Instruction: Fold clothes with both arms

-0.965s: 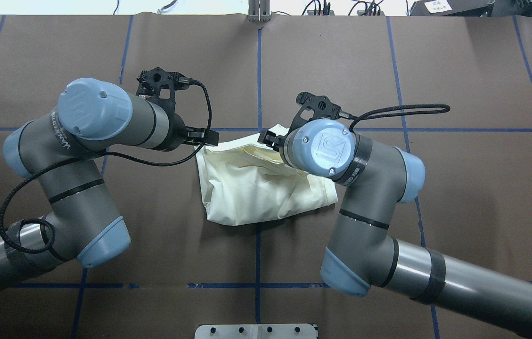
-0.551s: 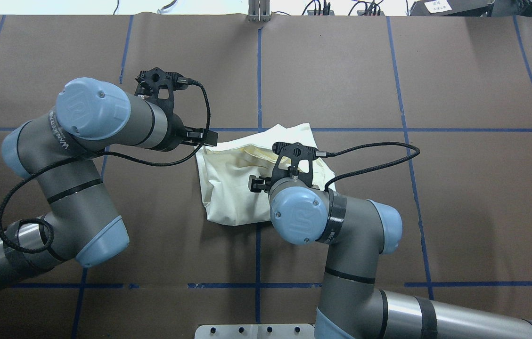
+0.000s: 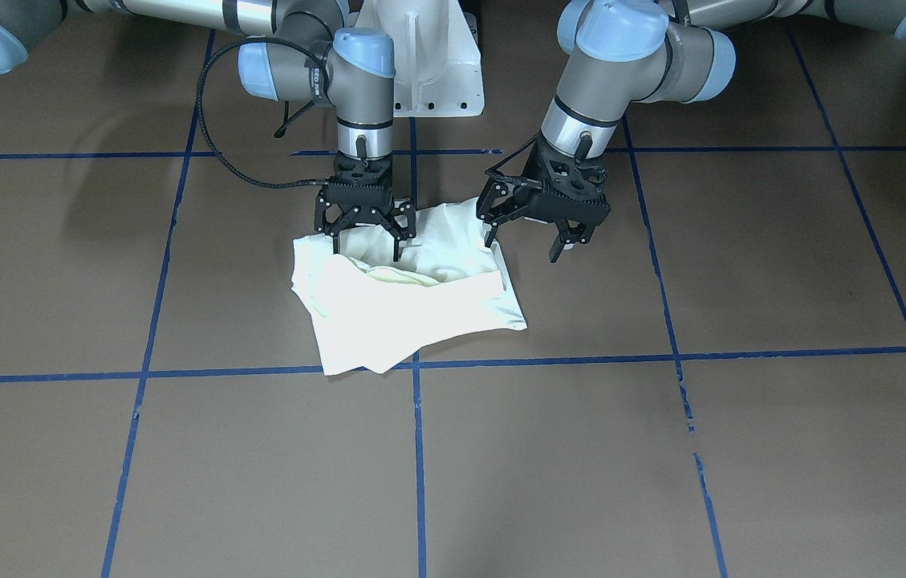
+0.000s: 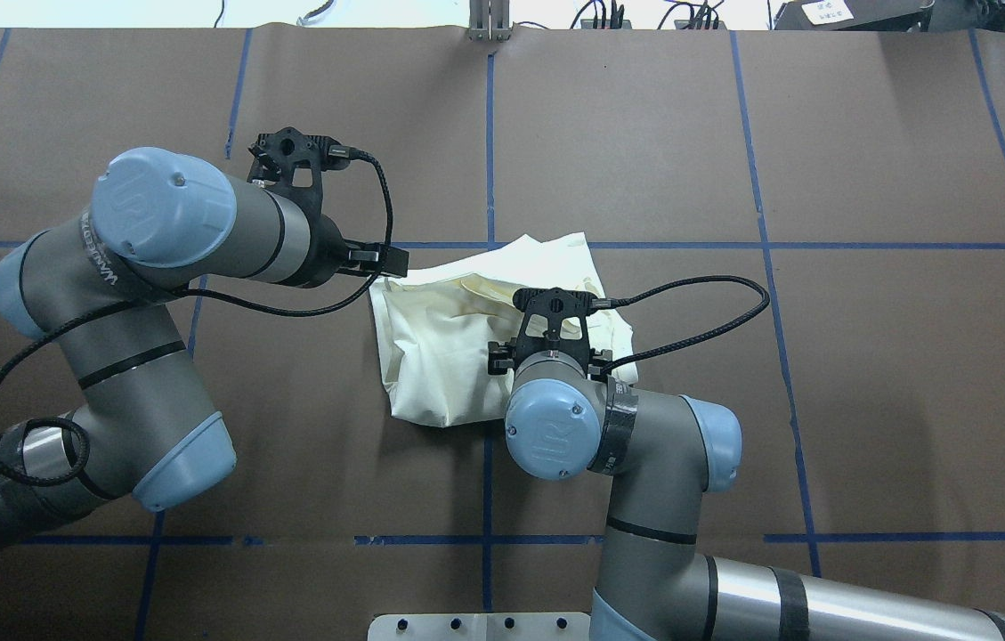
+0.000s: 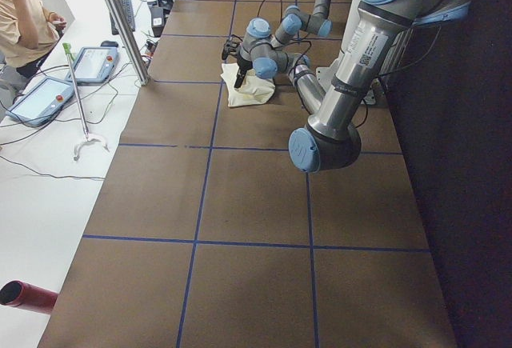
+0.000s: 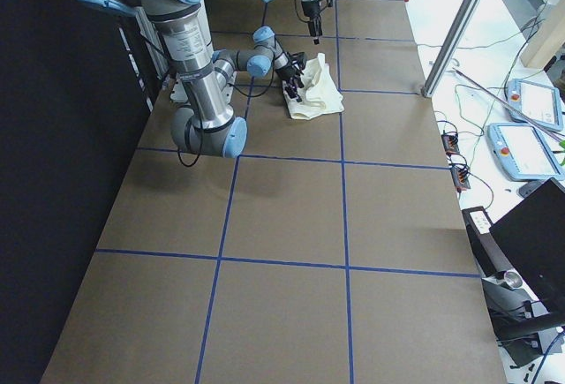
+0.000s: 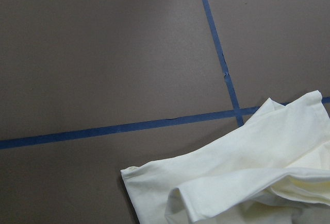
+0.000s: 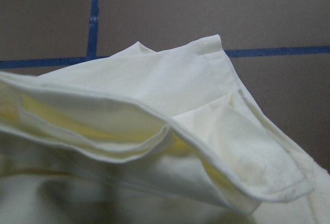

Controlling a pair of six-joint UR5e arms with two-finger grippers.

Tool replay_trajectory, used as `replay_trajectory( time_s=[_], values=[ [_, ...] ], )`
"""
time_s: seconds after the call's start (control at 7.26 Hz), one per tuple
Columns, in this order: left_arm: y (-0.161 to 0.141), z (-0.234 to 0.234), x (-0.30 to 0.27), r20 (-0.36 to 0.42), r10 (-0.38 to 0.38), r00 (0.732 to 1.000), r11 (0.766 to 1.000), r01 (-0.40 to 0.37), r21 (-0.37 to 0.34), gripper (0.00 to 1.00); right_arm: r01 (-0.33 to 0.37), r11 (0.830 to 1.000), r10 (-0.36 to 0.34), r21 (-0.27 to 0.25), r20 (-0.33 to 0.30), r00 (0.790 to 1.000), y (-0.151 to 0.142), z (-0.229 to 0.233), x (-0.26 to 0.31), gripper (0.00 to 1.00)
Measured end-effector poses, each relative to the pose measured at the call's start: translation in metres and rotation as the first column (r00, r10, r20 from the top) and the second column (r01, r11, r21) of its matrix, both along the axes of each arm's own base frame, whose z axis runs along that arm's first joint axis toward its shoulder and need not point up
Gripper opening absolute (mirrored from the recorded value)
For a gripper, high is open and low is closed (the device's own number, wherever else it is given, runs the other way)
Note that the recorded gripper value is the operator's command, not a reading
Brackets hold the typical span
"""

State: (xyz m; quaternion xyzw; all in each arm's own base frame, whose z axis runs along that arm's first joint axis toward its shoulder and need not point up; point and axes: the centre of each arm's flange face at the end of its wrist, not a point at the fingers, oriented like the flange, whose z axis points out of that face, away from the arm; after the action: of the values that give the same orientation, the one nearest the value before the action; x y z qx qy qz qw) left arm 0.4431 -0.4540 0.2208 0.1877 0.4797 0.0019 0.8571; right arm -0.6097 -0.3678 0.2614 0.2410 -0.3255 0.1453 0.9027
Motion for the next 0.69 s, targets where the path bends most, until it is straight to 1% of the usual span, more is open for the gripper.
replay_trajectory(
  time_s=[0.14,0.41,0.69],
  values=[
    [0.001,0.000,-0.001,-0.001,0.000,1.000,1.000,0.000,0.001,1.00,-0.016,1.000,0.016,0.004,-0.024,1.000,-0.018,0.006,0.003,1.00],
    [0.001,0.000,-0.001,-0.001,0.000,1.000,1.000,0.000,0.000,1.00,-0.062,0.998,0.062,0.005,-0.061,0.996,-0.067,0.006,0.004,1.00],
    [0.001,0.000,-0.001,-0.001,0.000,1.000,1.000,0.000,0.001,1.00,-0.124,0.992,0.124,0.012,-0.052,0.991,-0.130,0.003,0.000,1.00]
  ],
)
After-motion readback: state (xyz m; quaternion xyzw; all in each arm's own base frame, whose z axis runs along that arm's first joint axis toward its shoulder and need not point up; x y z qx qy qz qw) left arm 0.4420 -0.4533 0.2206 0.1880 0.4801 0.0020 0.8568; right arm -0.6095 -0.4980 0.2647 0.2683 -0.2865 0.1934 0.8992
